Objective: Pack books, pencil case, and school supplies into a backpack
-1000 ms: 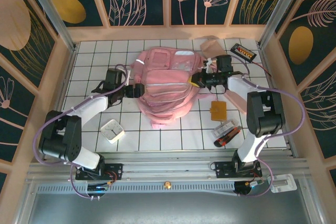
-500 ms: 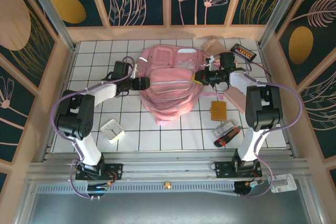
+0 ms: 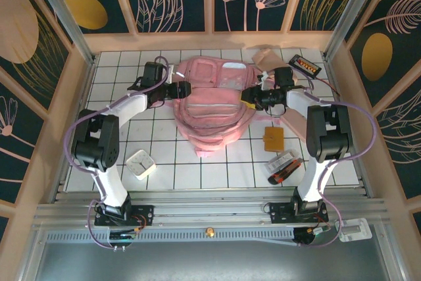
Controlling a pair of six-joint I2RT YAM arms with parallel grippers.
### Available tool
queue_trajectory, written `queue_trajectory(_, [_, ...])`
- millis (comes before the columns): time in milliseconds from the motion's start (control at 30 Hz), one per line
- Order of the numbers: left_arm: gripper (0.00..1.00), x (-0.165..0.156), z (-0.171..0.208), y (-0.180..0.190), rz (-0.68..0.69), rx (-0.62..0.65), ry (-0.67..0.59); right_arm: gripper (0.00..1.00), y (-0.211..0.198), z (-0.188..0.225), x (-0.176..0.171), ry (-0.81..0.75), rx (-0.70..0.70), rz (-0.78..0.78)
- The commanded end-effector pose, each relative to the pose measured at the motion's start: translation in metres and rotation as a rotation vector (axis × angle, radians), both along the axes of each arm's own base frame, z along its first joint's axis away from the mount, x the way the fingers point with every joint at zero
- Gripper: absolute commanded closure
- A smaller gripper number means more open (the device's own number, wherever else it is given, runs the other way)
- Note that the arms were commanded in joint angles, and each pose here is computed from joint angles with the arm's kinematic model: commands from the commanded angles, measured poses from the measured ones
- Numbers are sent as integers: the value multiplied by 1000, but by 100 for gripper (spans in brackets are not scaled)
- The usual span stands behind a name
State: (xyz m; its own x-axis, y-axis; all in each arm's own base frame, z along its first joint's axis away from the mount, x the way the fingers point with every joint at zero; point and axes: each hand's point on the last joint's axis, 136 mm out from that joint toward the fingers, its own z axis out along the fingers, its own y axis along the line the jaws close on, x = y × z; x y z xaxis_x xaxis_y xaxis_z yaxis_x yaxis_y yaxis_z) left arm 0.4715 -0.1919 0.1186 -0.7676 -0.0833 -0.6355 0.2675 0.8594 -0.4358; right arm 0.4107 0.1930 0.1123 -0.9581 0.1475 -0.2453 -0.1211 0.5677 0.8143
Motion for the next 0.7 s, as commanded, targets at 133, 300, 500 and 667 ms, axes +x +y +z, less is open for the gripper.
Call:
queue_trajectory(133, [24, 10, -36, -2, -14, 54, 85, 52, -15, 24, 6, -96, -29, -53])
queue_trajectory(300, [25, 21, -48, -1, -22, 104, 108, 52, -14, 28, 3, -104, -20, -50])
queue_trajectory(500, [28, 25, -62, -8, -44, 84, 136, 52, -15, 37, 2, -119, -22, -62])
queue_trajectory(667, [34, 22, -69, -18, -72, 51, 157, 51, -17, 46, -1, -137, -27, -81])
